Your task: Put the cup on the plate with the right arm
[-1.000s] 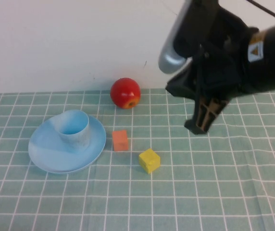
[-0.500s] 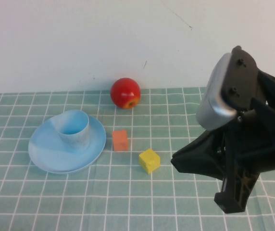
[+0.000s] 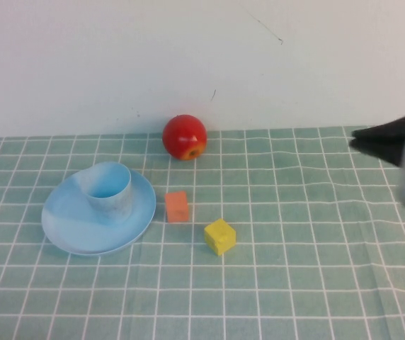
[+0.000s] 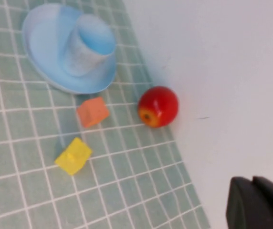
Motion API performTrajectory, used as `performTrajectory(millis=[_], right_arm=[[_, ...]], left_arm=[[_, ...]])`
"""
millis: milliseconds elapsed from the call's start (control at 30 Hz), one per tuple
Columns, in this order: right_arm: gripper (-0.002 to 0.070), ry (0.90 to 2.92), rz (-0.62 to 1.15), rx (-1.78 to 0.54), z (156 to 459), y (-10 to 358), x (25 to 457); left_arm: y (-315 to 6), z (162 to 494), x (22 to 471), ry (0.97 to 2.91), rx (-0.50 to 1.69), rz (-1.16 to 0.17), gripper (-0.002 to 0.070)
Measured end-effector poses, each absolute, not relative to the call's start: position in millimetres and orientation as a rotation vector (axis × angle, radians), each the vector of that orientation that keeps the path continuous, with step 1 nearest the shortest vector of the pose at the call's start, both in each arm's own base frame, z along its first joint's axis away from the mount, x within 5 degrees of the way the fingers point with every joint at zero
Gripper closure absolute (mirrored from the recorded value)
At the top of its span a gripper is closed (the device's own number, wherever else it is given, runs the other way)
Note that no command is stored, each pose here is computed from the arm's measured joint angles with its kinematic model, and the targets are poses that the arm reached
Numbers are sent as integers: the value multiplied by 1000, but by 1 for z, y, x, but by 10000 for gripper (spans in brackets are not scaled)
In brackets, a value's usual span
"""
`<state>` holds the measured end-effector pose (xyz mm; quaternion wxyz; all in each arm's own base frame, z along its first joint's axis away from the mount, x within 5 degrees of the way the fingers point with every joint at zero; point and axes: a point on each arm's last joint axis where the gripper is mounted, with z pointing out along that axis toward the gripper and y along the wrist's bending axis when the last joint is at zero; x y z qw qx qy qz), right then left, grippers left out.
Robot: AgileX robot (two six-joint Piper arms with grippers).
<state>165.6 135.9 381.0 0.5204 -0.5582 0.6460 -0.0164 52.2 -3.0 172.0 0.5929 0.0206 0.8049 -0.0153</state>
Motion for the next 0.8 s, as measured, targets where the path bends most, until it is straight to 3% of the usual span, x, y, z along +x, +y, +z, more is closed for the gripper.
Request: performTrajectory(millis=[100,300,567,800], right_arm=[[673,1515,-48,-1206,390,100,136],[673,1522,-193,-869,363,30,73],[673,1530,-236,-432,293,11,34],[673,1526,-337,-237,285,7,28]], left_arm=[[-3,172,52,1871,48,-35,678],[-3,172,52,1871,48,-35,678],[-3,172,52,1871,47,-37,678],[-3,172,52,1871,47,-37,678]])
